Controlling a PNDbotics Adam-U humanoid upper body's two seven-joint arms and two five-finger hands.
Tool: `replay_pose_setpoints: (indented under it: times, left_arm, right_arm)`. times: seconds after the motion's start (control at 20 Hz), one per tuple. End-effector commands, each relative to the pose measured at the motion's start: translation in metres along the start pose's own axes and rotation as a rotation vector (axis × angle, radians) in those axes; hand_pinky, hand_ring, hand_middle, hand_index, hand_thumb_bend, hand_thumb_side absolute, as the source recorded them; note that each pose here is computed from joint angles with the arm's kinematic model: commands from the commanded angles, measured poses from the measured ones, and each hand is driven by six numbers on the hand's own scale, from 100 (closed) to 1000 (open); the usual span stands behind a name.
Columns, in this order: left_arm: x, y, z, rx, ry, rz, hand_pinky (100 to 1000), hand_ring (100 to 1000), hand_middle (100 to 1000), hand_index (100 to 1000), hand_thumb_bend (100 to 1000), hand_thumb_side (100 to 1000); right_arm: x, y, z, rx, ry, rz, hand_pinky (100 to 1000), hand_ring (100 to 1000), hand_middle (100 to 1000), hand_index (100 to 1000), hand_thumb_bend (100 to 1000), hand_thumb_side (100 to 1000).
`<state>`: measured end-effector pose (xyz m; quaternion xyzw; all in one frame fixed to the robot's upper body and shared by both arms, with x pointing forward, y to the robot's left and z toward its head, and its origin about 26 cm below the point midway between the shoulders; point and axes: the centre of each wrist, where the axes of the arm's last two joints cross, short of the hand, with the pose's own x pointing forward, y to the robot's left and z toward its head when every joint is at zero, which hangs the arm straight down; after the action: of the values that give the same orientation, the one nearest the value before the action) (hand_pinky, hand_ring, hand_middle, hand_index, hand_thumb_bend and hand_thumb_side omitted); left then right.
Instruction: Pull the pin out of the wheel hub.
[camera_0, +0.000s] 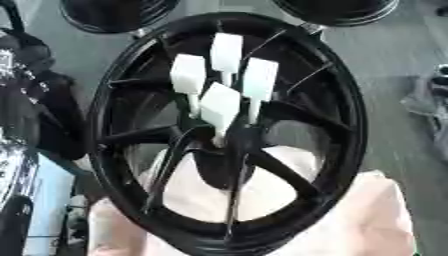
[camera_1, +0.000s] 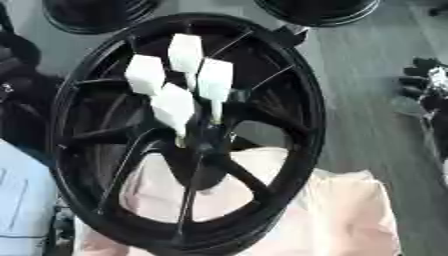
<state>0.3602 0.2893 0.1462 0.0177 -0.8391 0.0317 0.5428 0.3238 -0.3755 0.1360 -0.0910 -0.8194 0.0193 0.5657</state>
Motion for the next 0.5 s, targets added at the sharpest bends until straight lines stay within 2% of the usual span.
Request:
replay_pose_setpoints:
  times: [0.05,0.5]
  left_arm:
    - [0.0115,0.0030,-0.0052,-0.009,-0.035,-0.017,626,806,738,716,235,816]
    - [0.0148,0.0012,-0.0074,-0.017,-0.047,-0.011,626,806,738,715,235,807]
  right_arm:
    - [0.0107,-0.0067,-0.0031,0.003,-0.028,0.035,788,769,707,789,100,689]
    - [0.0110,-0.0077,-0.0029,-0.006,-0.031,0.030,788,767,706,789,100,686]
